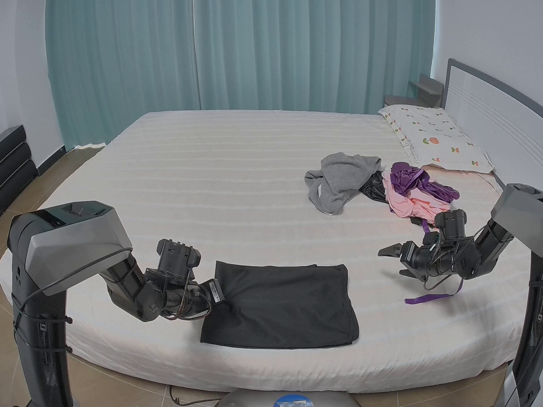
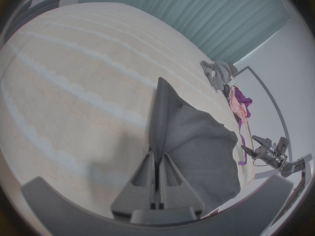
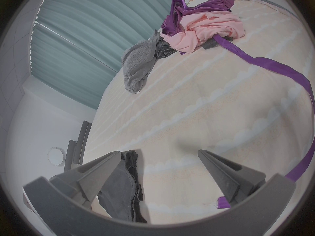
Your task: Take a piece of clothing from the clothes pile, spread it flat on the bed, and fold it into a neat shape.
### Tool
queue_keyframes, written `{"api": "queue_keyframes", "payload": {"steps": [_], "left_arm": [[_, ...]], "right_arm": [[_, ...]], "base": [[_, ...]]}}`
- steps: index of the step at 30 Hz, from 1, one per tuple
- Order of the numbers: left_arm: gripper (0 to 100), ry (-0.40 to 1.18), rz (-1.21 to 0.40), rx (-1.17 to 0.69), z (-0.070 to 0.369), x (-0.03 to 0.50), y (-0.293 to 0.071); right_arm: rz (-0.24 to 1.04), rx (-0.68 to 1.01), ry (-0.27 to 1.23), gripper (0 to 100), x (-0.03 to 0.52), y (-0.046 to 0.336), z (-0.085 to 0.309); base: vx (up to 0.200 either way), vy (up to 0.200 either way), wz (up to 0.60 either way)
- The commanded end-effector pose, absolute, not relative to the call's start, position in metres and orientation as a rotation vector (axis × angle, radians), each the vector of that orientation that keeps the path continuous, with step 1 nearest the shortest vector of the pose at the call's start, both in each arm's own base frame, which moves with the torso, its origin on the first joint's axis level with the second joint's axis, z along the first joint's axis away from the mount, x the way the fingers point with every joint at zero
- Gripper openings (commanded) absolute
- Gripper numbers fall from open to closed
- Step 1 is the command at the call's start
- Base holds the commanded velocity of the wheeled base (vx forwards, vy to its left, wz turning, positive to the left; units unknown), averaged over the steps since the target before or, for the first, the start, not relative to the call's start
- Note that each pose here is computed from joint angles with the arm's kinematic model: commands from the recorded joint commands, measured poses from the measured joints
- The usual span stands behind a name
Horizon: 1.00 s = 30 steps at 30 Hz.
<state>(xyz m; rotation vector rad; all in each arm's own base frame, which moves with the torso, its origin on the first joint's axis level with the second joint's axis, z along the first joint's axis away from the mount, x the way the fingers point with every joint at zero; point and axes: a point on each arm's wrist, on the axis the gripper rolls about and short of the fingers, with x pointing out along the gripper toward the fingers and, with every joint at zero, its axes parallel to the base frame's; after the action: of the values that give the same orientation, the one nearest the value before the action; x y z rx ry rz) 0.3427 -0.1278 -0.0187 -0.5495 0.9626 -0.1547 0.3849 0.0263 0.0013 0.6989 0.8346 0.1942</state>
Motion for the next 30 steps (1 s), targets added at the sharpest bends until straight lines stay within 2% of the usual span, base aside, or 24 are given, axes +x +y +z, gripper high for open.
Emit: {"api": "queue_keyframes", "payload": {"steps": [1, 30], "left_arm": [[0, 0.956, -0.157, -0.552, -0.015, 0.342, -0.128], [0, 0.951, -0.124, -0.563, -0.012, 0.339, -0.114]], "right_arm": [[0.194, 0.699, 0.834, 100, 0.385, 0.026, 0.001], [0.197, 0.699, 0.841, 100, 0.383, 0.028, 0.001]], "base": [[0.000, 0.200, 0.00], [0.000, 0.200, 0.00]]}}
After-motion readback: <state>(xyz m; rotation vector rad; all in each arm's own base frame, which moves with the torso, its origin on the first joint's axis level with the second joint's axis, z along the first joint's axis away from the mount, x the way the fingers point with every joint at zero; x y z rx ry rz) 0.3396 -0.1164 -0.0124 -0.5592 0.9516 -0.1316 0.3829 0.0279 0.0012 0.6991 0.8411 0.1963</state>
